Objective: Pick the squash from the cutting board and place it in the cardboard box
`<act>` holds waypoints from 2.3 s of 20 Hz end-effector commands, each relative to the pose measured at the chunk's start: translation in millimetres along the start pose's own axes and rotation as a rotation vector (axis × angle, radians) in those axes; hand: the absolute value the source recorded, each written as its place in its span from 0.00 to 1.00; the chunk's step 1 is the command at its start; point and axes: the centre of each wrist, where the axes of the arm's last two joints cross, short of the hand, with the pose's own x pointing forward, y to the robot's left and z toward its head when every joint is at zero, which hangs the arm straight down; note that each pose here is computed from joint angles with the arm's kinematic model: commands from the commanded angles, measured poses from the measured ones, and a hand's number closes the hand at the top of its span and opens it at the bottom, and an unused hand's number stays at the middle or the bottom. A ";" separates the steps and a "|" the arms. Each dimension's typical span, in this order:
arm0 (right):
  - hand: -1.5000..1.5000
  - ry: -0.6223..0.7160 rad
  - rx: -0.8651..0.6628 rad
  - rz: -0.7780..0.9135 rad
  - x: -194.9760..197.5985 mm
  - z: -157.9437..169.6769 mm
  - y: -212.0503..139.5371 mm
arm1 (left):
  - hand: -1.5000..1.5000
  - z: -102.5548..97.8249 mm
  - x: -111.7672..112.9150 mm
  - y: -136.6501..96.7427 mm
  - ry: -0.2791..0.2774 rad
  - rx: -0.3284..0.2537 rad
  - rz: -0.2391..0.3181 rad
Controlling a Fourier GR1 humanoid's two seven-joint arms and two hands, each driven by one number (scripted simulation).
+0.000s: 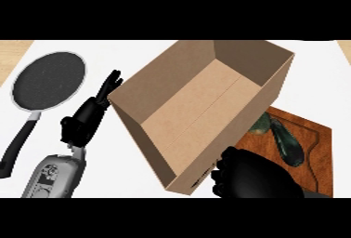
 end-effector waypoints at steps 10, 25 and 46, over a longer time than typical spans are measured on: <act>1.00 -0.372 -0.237 -0.295 -102.1 86.6 -122.1 | 0.50 16.2 -15.6 -10.9 0.030 -0.030 0.038; 1.00 -0.223 -0.238 -0.407 -169.3 32.7 -181.0 | 0.50 4.5 -10.8 -42.9 -0.002 -0.040 0.003; 1.00 -0.130 -0.190 -0.302 -157.7 -113.6 -105.9 | 0.50 -1.0 -4.2 -27.5 0.018 -0.028 0.026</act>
